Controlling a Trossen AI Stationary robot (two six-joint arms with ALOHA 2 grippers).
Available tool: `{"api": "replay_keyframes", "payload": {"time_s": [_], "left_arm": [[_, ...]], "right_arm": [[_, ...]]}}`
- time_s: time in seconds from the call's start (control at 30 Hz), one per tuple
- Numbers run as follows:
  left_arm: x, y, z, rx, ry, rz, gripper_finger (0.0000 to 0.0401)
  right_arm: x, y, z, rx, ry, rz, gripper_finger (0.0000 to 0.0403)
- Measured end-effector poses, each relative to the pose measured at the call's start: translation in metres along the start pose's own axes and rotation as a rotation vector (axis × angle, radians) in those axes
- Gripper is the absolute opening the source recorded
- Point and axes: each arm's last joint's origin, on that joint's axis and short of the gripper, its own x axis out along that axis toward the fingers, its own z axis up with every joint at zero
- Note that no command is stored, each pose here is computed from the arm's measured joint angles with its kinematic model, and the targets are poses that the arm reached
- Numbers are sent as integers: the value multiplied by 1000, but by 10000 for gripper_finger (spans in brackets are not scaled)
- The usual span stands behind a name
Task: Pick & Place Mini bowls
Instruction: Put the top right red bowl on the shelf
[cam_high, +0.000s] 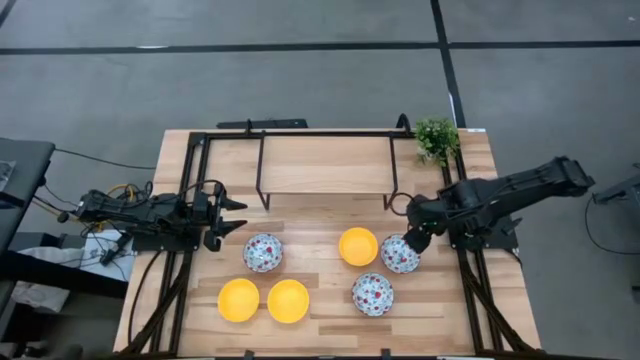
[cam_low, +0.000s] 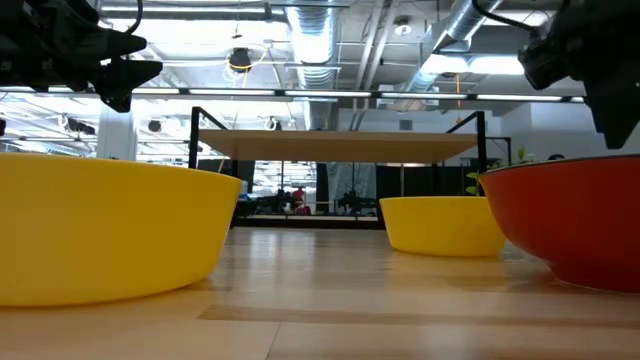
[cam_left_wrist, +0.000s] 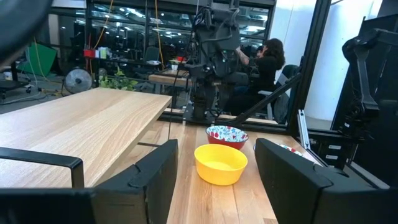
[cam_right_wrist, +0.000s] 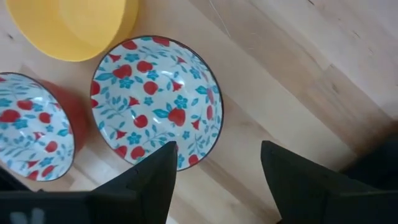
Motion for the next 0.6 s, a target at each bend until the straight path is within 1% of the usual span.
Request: {"api": "replay_keyframes", "payload": {"time_s": [0.17, 0.33, 0.4, 0.47, 0.6], "left_arm": [[0, 0, 0, 0, 0, 0, 214], [0, 0, 0, 0, 0, 0, 214], [0, 0, 0, 0, 0, 0, 214], [0, 0, 0, 0, 0, 0, 214], [0, 0, 0, 0, 0, 0, 214]], "right_arm": [[24, 0, -9, 4, 39, 4, 221], [45, -2, -18, 23, 21, 11, 221], [51, -3, -19, 36, 2, 14, 221], [56, -6, -21, 58, -6, -7, 221], [59, -9, -21, 76, -11, -18, 221]]}}
